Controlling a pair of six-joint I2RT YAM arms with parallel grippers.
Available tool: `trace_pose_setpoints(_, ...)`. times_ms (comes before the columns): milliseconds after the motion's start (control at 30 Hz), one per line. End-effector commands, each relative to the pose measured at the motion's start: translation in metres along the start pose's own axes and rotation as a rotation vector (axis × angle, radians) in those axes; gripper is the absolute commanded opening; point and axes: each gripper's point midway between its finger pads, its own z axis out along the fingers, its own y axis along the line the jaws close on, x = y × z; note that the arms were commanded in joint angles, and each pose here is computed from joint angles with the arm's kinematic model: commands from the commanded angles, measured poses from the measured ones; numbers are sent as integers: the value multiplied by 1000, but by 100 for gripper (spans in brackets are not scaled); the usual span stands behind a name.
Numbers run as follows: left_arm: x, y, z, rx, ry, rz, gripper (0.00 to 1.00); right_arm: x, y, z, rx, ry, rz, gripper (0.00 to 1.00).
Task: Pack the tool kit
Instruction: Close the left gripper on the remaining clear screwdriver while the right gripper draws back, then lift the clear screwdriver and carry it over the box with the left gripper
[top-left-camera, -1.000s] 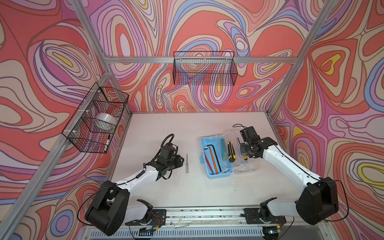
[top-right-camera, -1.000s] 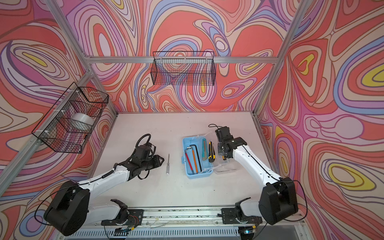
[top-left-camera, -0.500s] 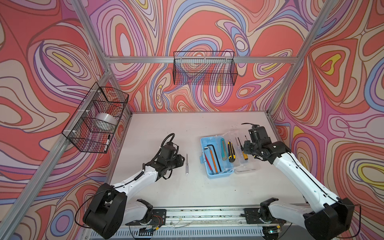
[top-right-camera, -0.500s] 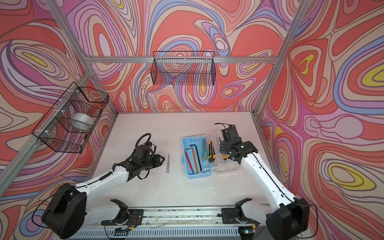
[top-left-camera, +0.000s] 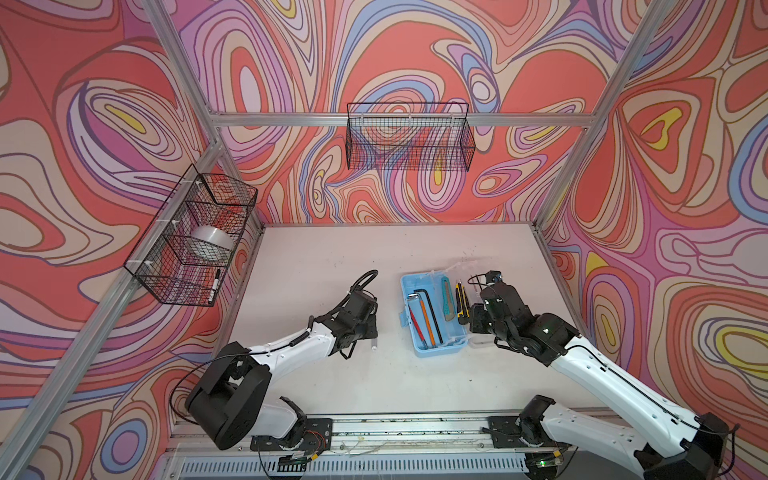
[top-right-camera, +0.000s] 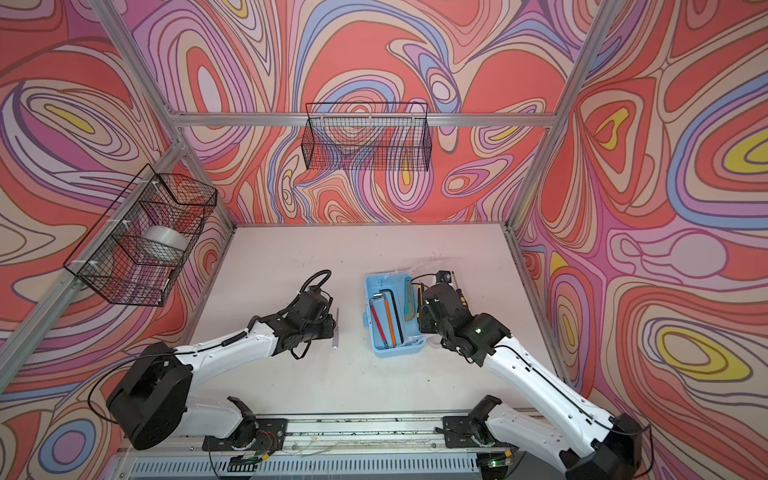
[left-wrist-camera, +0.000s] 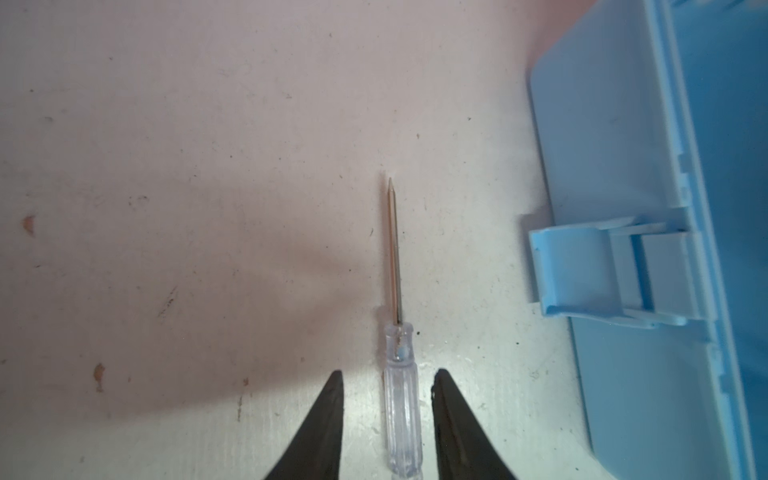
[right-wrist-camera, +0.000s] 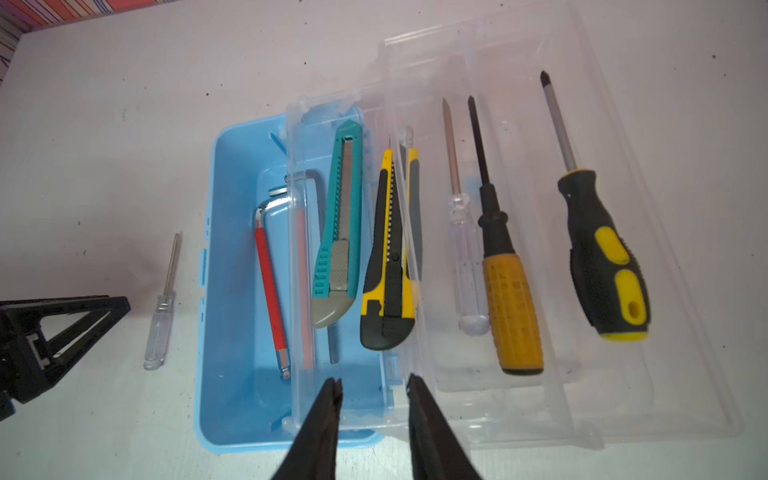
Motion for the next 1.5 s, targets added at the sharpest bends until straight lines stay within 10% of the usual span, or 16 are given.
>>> trace_pose_setpoints(0, -2, 6, 1, -81, 0, 31, 36, -7, 5, -2, -22, -37, 19, 29)
trace_pose_setpoints(900, 29, -8, 28, -172, 84, 95, 35, 4, -1, 5, -16, -41, -14, 30)
trace_pose_setpoints(1467, 32, -5, 24, -190, 75, 66, 0, -6, -7, -6, -1, -96, -8, 30)
